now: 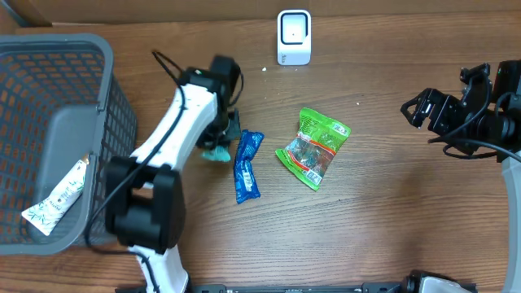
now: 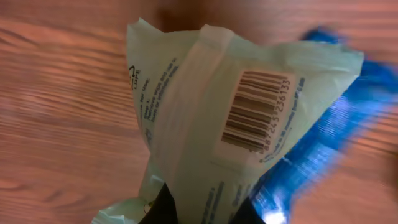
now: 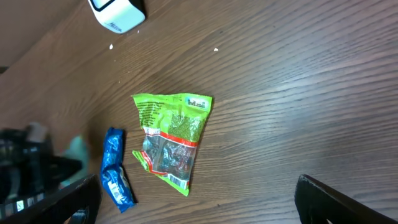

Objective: Scan the item barcode
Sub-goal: 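Lift the mint-green pack out and set it left of the blue bar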

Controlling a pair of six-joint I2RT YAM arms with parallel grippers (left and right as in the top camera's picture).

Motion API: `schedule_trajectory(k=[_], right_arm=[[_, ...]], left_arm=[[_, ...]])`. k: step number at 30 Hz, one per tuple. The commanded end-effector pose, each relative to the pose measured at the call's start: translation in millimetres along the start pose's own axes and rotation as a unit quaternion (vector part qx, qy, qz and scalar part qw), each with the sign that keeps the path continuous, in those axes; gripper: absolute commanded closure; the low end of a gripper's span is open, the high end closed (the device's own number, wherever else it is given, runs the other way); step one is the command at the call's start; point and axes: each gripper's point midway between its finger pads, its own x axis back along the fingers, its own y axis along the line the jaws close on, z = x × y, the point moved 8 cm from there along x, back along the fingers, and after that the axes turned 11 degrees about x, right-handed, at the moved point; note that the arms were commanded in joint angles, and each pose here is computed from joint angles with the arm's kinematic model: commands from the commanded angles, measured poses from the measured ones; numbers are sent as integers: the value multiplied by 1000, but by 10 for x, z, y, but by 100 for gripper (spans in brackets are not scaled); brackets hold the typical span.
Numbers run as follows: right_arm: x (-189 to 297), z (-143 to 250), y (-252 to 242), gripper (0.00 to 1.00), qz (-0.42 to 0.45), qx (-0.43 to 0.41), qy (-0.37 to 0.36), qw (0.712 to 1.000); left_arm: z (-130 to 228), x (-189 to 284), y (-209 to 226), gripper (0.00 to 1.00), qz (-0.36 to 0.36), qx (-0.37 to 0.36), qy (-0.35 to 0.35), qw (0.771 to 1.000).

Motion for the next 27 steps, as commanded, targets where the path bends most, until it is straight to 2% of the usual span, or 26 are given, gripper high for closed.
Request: schedule_trajectory(k=[1,2,3,6,8,12,15,16,20,23,27], right_arm=[[92,-59,63,0,-5,11,-17,1000],[92,-59,63,0,-5,11,-17,1000],[92,-58,63,0,-5,11,-17,1000],[92,-58,64,0,-5,11,-17,1000],[92,-59,63,0,-5,11,-17,1000],[92,-59,64,0,-5,11,-17,1000],[92,-58,64,0,-5,11,-17,1000],[92,-58,64,0,-5,11,-17,1000],[92,-58,64,0,-5,11,-17,1000],[92,-58,64,0,-5,11,-17,1000],[92,-54,63,0,-5,10,-16,1000]], left_arm=[[-13,-162,-24,92,-12,27,7,1000],[-14,-182,-35,87,-9,26,10,1000],[-14,-186,-43,70,-7,27,11,1000],[-41,-122,-55,39,-2,12,4,1000],[-106,40,-76,24,3,8,-6,1000],[-243,514,-114,23,22,7,-37,999],[-327,1072,-105,24,51,7,-80,995],[-340,1457,-23,25,62,11,-115,991],[-216,2164,293,28,78,41,-179,980],[-105,2537,628,27,80,76,-232,966],[26,2859,1238,26,95,161,-280,942]])
